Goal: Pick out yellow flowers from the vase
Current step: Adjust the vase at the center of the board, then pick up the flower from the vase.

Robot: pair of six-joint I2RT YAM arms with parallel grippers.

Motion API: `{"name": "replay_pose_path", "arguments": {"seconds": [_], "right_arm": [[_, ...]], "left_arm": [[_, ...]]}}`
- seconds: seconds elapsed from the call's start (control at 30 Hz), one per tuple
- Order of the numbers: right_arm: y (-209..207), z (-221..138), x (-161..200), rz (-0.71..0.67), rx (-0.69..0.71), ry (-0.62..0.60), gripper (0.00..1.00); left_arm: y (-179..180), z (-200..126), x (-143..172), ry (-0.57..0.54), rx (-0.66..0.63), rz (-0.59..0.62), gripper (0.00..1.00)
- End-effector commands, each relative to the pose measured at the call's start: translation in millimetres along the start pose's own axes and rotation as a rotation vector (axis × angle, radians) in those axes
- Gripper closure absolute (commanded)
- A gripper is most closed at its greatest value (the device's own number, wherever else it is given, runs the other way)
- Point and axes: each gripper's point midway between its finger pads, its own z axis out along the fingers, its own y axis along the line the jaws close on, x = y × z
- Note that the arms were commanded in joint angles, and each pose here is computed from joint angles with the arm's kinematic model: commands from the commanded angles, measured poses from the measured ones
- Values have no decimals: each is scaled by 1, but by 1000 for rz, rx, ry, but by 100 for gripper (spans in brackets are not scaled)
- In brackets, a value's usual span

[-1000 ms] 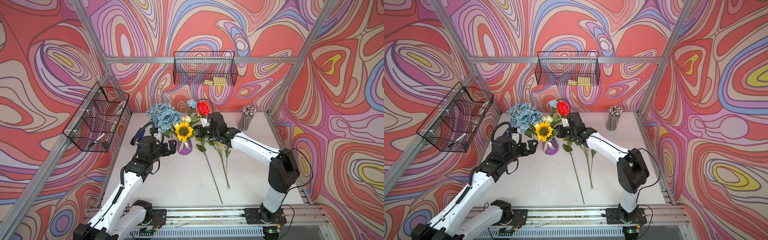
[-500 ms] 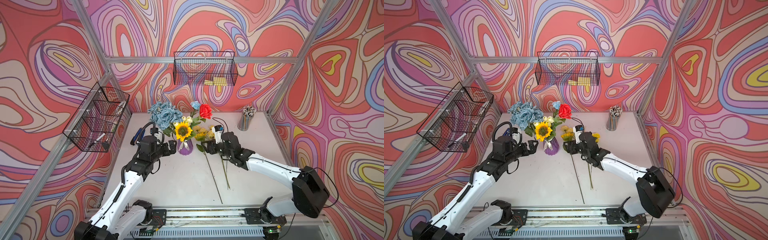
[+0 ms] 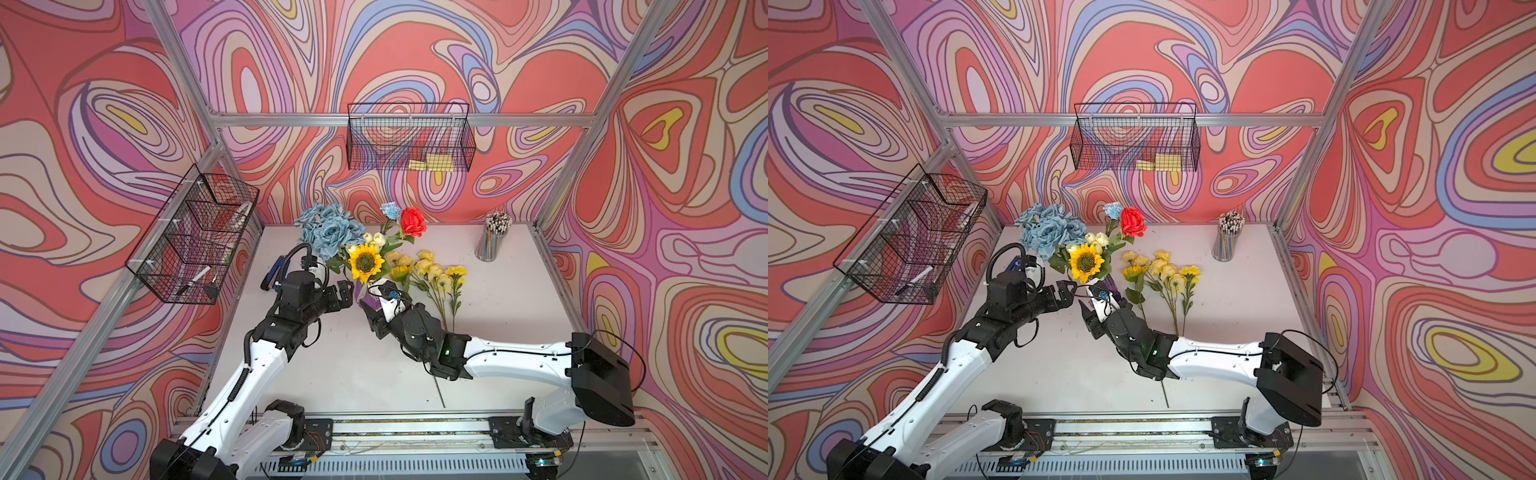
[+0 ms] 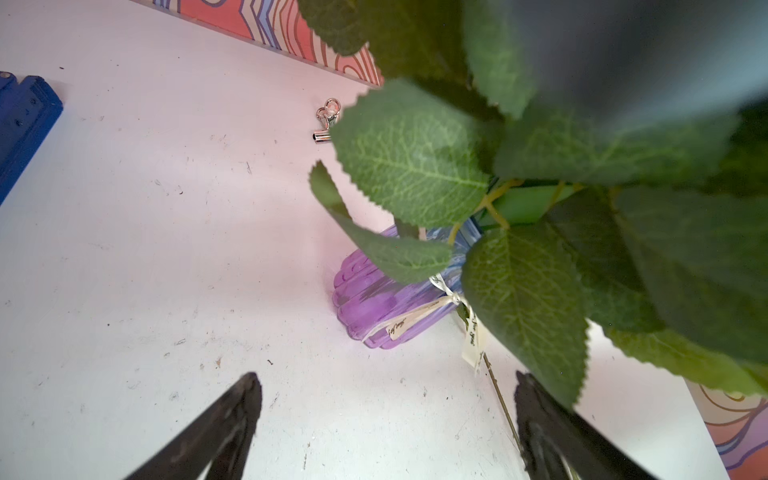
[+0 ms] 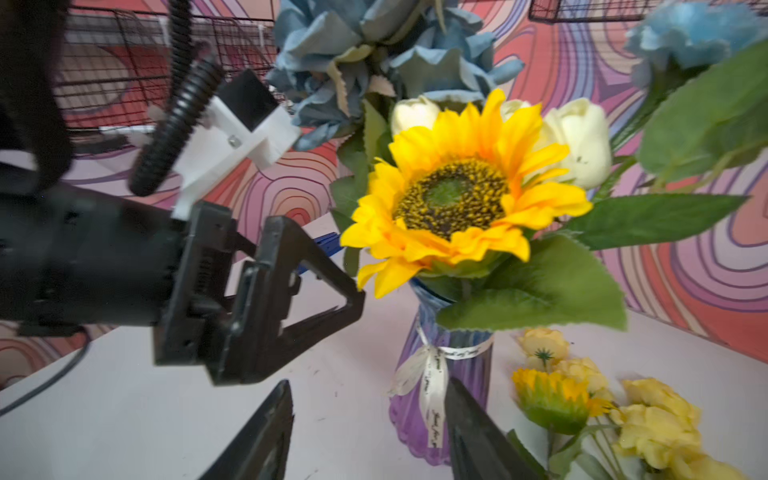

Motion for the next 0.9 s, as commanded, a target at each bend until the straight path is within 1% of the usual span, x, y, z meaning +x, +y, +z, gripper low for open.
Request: {"name": "replay_pose_path", "arguments": {"seconds": [0.0, 0.13, 0.27, 0.47, 0.67, 0.87], "right_arm": [[-26, 8, -22, -34, 124, -49, 42], [-26, 15, -28, -98, 134, -59, 42], [-20, 29, -22, -177, 140, -11, 41], [-31, 43, -14, -136, 132, 36, 41], [-38, 48, -15, -175, 141, 14, 41], [-30, 57, -19, -186, 73, -4, 46]], "left_arm": [[4, -1, -5, -29, -20, -1, 4], [6, 1, -4, -26, -24, -1, 4], [5, 3, -4, -21, -20, 1, 4], [4, 3, -4, -17, -18, 4, 4], [4, 3, -5, -20, -19, 6, 4], [4, 2, -6, -19, -21, 5, 4]]}}
